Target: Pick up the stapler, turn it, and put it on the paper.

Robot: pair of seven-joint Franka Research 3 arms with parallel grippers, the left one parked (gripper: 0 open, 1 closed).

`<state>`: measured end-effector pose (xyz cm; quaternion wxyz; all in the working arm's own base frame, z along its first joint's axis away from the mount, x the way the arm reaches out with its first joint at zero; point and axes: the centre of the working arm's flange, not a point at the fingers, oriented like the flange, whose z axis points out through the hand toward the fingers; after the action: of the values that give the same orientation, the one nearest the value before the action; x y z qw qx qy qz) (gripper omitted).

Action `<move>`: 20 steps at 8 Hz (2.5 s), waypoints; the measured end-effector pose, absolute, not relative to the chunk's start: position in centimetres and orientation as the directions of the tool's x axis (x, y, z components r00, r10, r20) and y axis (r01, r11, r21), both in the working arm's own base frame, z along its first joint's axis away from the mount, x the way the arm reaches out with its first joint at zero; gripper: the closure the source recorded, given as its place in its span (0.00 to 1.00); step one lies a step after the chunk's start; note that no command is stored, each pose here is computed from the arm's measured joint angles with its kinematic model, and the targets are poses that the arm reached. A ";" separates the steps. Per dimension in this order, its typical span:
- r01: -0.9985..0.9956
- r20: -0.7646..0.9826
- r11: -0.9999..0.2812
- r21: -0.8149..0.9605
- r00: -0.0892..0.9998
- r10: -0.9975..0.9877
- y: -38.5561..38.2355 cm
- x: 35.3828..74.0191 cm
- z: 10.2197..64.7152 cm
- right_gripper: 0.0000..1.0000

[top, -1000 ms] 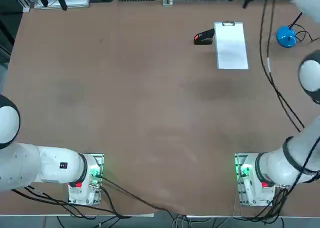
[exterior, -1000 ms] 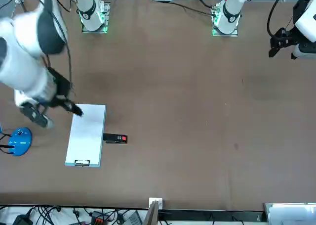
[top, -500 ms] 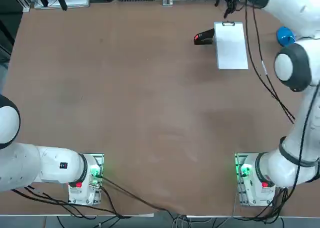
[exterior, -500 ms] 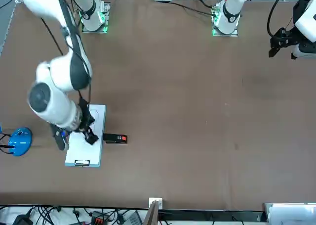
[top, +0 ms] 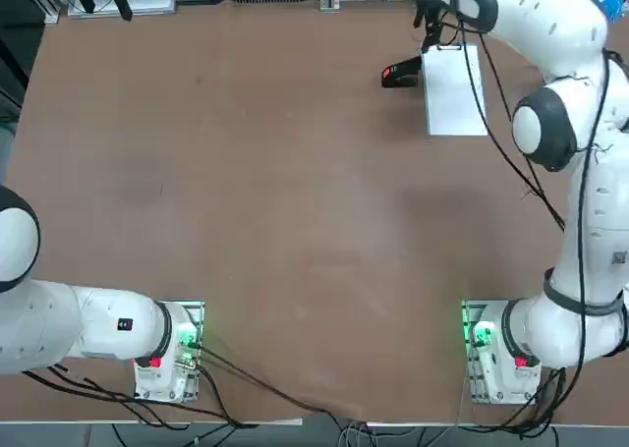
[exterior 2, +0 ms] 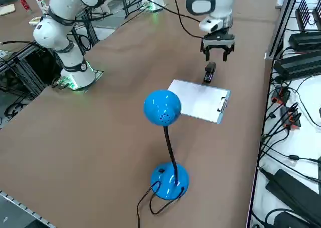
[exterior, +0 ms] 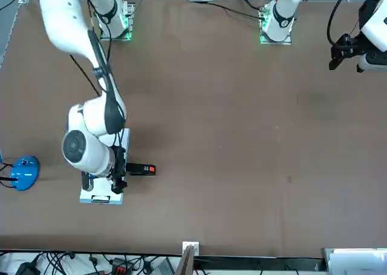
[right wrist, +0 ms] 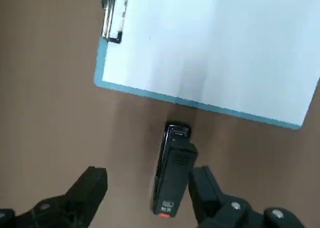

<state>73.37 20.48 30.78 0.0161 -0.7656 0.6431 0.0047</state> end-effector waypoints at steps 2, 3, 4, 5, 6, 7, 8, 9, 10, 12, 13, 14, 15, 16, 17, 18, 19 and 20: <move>-0.994 -0.028 -0.109 -0.011 0.110 -0.994 21.3 73.2 30.1 0.01; -0.995 -0.028 -0.101 -0.008 0.102 -0.994 21.8 73.0 29.9 0.01; -0.995 -0.027 -0.103 -0.003 0.103 -0.994 22.4 72.8 29.5 0.01; -0.994 -0.027 -0.109 -0.001 0.109 -0.994 23.0 72.7 28.9 0.00; -0.994 -0.027 -0.111 -0.003 0.111 -0.993 23.5 72.6 28.1 0.00; -0.994 -0.026 -0.111 0.001 0.111 -0.993 23.7 72.6 27.5 0.00; -0.994 -0.025 -0.112 0.008 0.112 -0.993 23.9 72.4 26.9 0.00; -0.993 -0.023 -0.114 0.016 0.113 -0.993 24.1 72.3 26.1 0.00; -0.993 -0.022 -0.116 0.023 0.116 -0.993 24.4 72.2 25.3 0.00; -0.991 -0.018 -0.124 0.040 0.124 -0.992 25.1 71.8 23.9 0.00; -0.991 -0.017 -0.126 0.044 0.125 -0.992 25.2 71.7 23.6 0.03; -0.991 -0.016 -0.126 0.048 0.126 -0.992 25.2 71.7 23.3 0.04; -0.991 -0.015 -0.126 0.053 0.125 -0.992 25.2 71.6 22.9 0.06; -0.991 -0.013 -0.125 0.056 0.125 -0.992 25.1 71.6 22.7 0.08; -0.991 -0.013 -0.125 0.056 0.124 -0.992 25.1 71.6 22.7 0.10; -0.991 -0.012 -0.125 0.056 0.124 -0.992 25.1 71.6 22.7 0.18; -0.990 -0.008 -0.127 0.056 0.127 -0.992 25.1 71.6 22.7 0.26; -0.990 -0.005 -0.130 0.055 0.130 -0.992 25.0 71.6 22.7 0.36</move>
<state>71.63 25.04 22.66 -0.0192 -0.7514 0.6593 0.0199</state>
